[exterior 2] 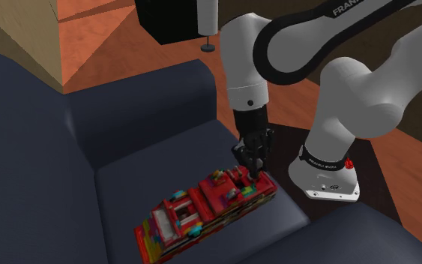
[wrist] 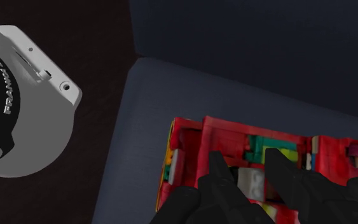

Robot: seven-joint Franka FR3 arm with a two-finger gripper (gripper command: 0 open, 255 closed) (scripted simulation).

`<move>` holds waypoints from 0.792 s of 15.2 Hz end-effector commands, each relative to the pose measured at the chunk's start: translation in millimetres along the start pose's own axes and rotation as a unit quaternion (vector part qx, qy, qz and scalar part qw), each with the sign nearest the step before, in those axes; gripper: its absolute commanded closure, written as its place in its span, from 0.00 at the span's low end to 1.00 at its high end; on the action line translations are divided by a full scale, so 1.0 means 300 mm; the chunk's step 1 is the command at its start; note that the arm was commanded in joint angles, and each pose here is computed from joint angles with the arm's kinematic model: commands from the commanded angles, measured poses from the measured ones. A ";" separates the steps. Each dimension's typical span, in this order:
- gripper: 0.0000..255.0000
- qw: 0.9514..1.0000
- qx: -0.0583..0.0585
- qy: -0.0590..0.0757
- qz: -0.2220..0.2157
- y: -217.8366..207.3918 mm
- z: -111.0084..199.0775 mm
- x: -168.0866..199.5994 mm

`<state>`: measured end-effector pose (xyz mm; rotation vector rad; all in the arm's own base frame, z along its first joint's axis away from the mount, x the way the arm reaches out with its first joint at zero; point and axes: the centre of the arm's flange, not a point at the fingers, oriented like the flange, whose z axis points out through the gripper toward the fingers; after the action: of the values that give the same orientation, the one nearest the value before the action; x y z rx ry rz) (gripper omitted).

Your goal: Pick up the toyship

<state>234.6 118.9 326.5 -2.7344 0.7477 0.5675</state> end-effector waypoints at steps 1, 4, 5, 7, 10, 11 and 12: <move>1.00 1.000 0.000 0.000 0.000 -0.003 -0.027 -0.015; 1.00 1.000 0.000 0.000 0.000 -0.010 -0.074 -0.037; 1.00 1.000 0.000 0.000 0.000 -0.013 -0.090 -0.045; 1.00 1.000 0.000 0.000 0.000 -0.017 -0.121 -0.060; 1.00 1.000 0.000 0.000 0.000 -0.024 -0.168 -0.083; 1.00 1.000 0.000 0.000 0.000 -0.027 -0.184 -0.090; 1.00 1.000 0.000 0.000 0.000 -0.029 -0.200 -0.098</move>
<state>233.7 119.5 387.2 -2.7351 0.7476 0.5685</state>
